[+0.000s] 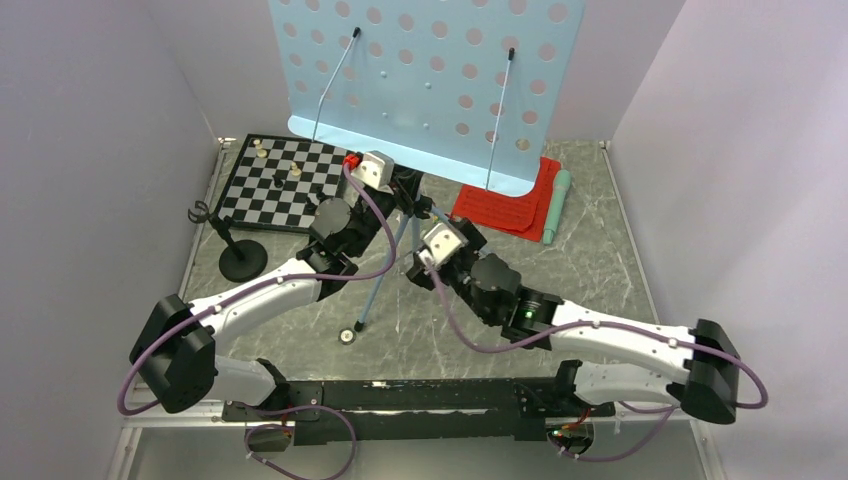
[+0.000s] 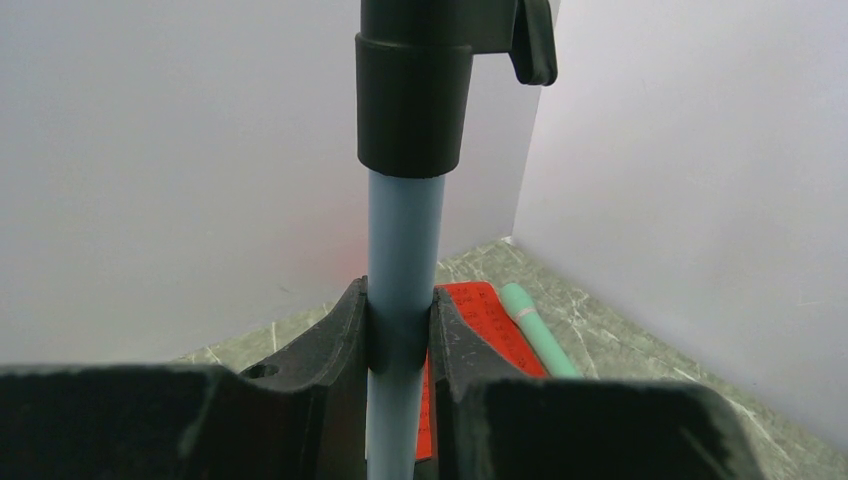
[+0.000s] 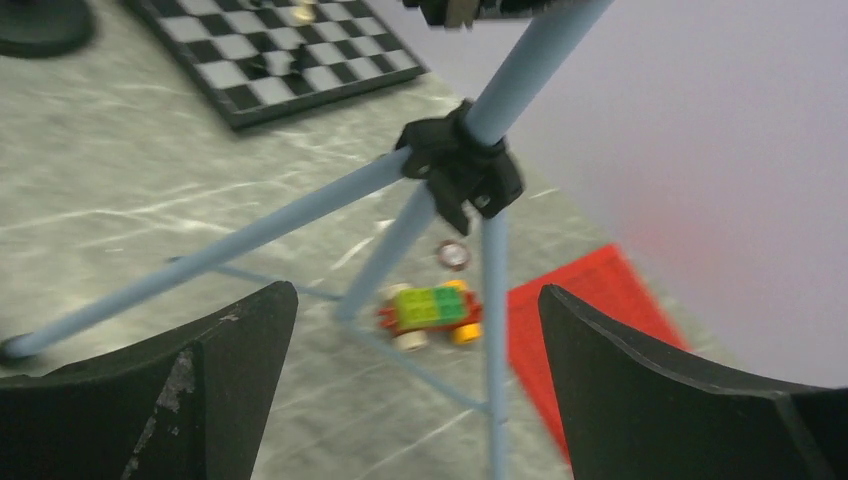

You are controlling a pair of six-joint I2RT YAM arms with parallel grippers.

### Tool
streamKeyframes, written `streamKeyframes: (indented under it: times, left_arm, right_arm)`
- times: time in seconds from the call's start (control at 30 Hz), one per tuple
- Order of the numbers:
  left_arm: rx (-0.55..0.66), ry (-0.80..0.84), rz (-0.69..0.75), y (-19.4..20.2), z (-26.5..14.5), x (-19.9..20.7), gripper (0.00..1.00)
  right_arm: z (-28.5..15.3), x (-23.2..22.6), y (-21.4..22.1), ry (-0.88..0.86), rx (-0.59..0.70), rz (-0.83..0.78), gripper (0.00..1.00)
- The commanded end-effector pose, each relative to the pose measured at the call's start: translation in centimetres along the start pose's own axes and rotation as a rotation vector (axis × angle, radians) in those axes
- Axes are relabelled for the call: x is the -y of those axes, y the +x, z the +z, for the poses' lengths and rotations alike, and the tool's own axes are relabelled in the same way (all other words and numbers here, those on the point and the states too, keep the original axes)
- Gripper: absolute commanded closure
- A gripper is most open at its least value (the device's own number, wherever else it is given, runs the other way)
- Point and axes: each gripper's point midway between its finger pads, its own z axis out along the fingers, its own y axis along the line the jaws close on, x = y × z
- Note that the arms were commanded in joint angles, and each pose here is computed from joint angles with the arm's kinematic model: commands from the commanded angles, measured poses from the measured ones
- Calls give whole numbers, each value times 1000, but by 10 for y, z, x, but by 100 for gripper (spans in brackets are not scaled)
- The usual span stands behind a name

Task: Pack up the instrument practice props

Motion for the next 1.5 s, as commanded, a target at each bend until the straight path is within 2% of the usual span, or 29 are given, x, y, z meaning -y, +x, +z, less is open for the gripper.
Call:
streamKeyframes:
  times: [0.0, 0.17, 0.33, 0.5, 0.7, 0.9, 1.1, 1.33, 1.47]
  left_arm:
    - [-192, -80, -10, 61, -8, -17, 100]
    - [-203, -75, 8, 65, -11, -18, 100]
    - [-236, -79, 6, 81, -19, -19, 100]
    - [-241, -84, -4, 84, -23, -20, 100]
    - [-226, -77, -1, 79, -25, -20, 100]
    - [-224, -73, 3, 76, -25, -19, 100]
    - [-225, -77, 15, 75, -26, -20, 100]
    - [-227, -75, 15, 77, -24, -19, 100]
    - [-233, -75, 14, 79, -24, -19, 100]
  right_arm:
    - [-31, -41, 20, -193, -114, 357, 5]
    - [-47, -53, 41, -213, -152, 553, 5]
    - [-49, -42, 39, -230, -85, 845, 7]
    - [-28, -11, 28, -250, -49, 1191, 7]
    - [3, 19, 5, -351, -12, 1440, 6]
    - [26, 24, -19, -525, 15, 1586, 9]
    - [38, 23, -28, -595, 13, 1665, 13]
    - [49, 20, -27, -618, -16, 1725, 26]
    - [55, 21, -25, -616, -23, 1761, 38]
